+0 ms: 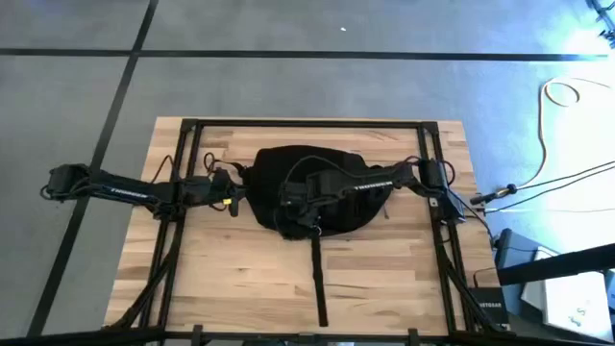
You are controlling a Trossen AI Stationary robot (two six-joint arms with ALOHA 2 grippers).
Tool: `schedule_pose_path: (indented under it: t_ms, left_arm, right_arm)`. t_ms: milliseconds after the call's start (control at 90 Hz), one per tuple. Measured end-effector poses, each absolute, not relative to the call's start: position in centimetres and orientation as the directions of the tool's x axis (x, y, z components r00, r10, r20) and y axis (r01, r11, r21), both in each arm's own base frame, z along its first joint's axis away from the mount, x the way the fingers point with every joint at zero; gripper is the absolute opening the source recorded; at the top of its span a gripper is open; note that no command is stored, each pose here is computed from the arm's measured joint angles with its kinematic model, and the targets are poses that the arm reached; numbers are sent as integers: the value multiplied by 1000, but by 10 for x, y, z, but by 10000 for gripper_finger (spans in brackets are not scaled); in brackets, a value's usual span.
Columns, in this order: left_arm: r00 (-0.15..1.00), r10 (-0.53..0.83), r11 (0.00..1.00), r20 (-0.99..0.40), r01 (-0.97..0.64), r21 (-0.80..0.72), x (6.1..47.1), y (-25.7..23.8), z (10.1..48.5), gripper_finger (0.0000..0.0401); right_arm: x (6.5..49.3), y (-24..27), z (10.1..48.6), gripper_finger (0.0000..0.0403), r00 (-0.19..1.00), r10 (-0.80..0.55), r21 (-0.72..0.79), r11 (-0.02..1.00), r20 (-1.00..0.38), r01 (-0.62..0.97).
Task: Unpack backpack
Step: Close the black bag
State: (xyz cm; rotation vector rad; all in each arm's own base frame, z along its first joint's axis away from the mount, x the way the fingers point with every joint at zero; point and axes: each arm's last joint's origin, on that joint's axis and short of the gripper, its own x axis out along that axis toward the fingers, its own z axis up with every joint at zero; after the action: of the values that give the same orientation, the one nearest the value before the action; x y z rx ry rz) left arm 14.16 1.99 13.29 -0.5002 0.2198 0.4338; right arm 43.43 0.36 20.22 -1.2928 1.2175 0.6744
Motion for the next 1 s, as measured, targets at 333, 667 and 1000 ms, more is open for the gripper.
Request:
schedule_pose_path:
  t_ms: [333,667,1000]
  left_arm:
    - [887,346,789,-307,-452,-415,142,20,133,0]
    - [886,346,789,-307,-452,-415,142,20,133,0]
    - [887,346,790,-306,-452,-415,142,20,133,0]
  right_arm:
    - [433,3,202,23,271,-235,-324,225,-933,-919]
    - [434,4,202,6,288,-225,-337,226,-931,-914]
    - [432,4,201,1,271,-226,-332,304,-936,-893]
